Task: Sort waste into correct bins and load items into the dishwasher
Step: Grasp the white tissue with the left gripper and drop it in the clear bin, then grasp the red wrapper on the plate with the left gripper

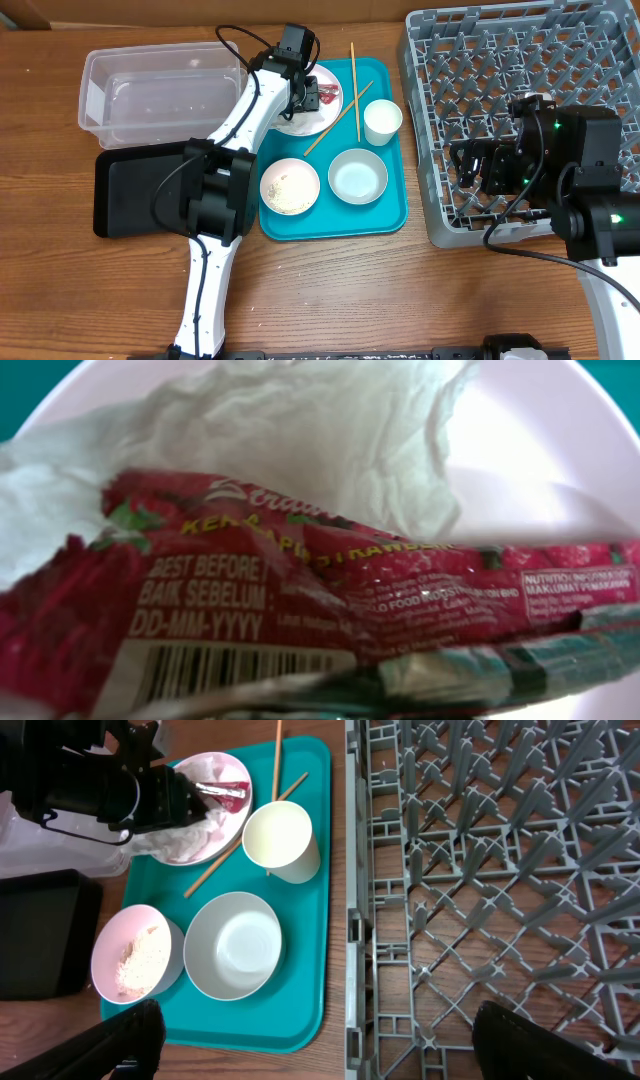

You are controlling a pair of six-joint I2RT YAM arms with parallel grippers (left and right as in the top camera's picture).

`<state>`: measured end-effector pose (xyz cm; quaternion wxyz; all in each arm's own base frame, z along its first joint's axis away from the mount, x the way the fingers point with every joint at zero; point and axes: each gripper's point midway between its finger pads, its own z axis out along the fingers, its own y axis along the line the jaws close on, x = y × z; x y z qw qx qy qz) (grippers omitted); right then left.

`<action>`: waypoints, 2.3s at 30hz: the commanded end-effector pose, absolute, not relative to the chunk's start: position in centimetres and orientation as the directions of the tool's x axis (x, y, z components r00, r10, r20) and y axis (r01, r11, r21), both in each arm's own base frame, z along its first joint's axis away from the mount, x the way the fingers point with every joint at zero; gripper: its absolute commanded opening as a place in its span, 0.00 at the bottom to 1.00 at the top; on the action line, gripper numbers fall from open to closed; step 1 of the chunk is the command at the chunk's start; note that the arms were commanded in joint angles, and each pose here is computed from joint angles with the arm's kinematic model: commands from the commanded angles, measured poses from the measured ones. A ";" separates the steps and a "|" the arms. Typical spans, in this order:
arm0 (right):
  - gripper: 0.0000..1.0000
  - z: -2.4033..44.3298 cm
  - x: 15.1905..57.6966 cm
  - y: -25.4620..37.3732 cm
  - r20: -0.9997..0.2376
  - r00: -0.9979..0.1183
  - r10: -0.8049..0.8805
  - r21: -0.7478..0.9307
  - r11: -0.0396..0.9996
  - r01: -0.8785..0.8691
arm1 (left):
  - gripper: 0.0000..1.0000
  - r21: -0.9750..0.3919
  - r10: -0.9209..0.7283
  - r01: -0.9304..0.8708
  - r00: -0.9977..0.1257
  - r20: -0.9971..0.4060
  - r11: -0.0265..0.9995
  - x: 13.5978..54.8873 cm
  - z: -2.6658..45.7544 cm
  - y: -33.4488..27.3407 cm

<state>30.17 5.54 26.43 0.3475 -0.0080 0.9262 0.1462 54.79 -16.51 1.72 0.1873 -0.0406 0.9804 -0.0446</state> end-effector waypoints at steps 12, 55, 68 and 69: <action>1.00 27.6 30.3 5.8 -0.665 -0.742 0.088 0.272 0.953 -0.131 | 0.04 -0.151 -0.030 0.014 -0.958 -0.285 0.988 53.0 7.1 -17.4; 1.00 27.5 30.1 6.0 -0.660 -0.746 0.088 0.279 0.951 -0.134 | 0.18 -0.071 -0.256 -0.248 -0.900 -0.352 0.966 55.1 14.0 3.2; 1.00 27.8 30.4 6.1 -0.670 -0.737 0.088 0.282 0.949 -0.143 | 0.96 -0.241 -0.031 0.114 -0.849 -0.528 0.964 56.2 22.0 -4.9; 1.00 27.8 30.3 6.2 -0.670 -0.737 0.088 0.285 0.947 -0.147 | 0.96 -0.220 0.022 0.168 -0.837 -0.546 0.961 56.3 22.2 -6.3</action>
